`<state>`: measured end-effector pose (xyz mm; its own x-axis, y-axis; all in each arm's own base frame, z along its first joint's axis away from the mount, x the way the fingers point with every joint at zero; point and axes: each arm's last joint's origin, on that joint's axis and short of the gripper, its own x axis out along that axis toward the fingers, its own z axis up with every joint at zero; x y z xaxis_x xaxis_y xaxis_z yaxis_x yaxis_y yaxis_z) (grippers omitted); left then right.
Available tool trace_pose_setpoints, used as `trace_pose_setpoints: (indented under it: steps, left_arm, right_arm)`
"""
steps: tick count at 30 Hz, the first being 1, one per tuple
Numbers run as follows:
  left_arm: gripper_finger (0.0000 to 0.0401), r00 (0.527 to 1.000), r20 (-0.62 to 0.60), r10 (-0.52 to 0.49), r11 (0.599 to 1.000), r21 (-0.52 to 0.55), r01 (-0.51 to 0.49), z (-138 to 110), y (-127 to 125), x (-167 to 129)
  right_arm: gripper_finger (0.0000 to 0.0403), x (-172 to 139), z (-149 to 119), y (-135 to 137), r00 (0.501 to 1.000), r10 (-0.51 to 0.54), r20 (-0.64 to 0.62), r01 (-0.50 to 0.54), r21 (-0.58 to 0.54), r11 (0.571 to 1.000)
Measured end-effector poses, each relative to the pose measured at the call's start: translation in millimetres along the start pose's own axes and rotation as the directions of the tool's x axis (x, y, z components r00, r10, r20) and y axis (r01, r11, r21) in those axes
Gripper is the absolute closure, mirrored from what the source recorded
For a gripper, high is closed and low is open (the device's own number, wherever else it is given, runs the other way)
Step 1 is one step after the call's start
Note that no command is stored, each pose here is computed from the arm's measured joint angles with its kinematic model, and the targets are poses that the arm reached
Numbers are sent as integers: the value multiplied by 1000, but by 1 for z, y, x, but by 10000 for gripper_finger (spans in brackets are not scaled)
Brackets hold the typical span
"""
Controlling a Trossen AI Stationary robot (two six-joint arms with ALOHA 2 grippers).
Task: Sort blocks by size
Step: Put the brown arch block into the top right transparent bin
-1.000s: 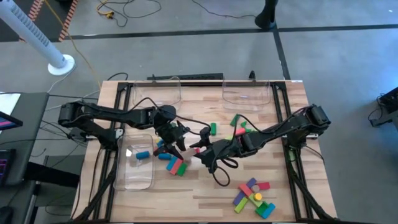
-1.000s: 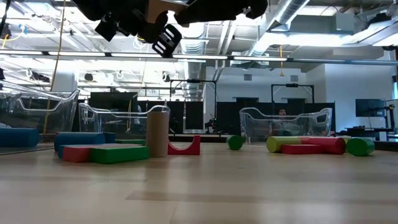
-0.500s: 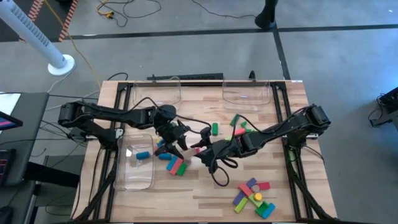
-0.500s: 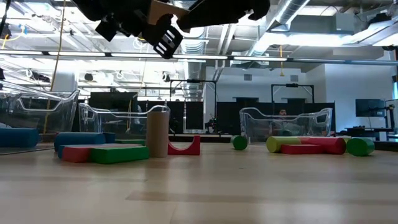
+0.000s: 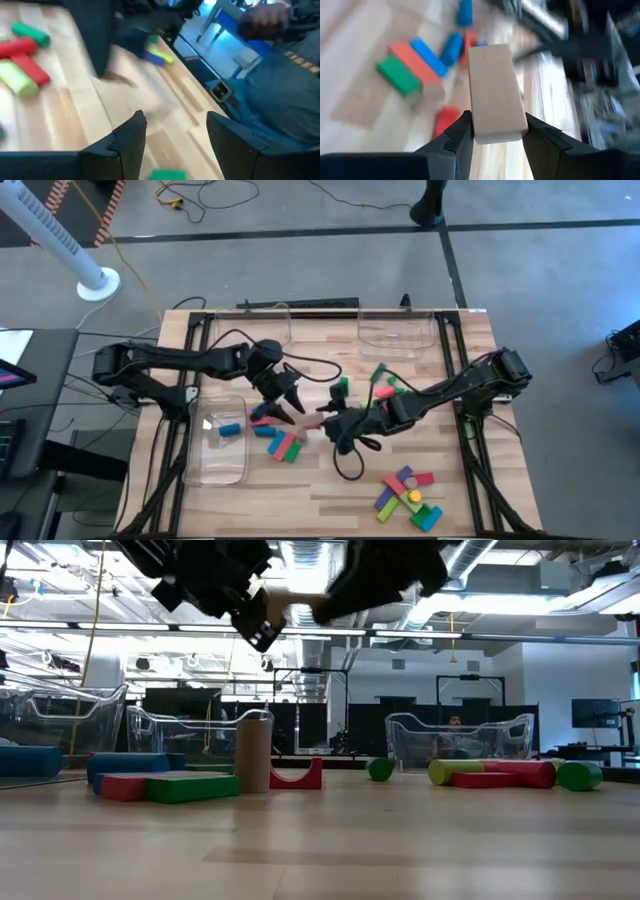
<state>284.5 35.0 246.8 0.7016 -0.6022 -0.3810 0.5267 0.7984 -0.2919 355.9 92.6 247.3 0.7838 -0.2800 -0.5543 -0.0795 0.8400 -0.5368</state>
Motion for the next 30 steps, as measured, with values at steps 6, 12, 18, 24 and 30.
trace_pose_setpoints:
  steps: [6, 12, 18, 24, 30]
  left_arm:
    - [198, 994, -48, 93, 995, 27, -92, 0, -9, -14]
    - [198, 985, -83, 152, 988, 39, -150, 1, -23, -28]
    - [199, 975, -142, 173, 985, 39, -169, -4, -30, -27]
    - [200, 970, -190, 150, 988, 57, -142, -11, -36, -18]
    - [200, 964, -223, 143, 989, 60, -132, -24, -40, -10]
  right_arm:
    - [229, 5, -17, -9, 988, -48, -149, 53, 31, 998]
    - [230, 0, -30, -31, 967, -57, -249, 76, 70, 995]
    - [230, -22, -35, -68, 962, -104, -252, 142, 138, 980]
    - [230, -41, -63, -116, 909, -155, -387, 250, 209, 945]
    - [230, -49, -96, -158, 831, -182, -525, 358, 256, 898]
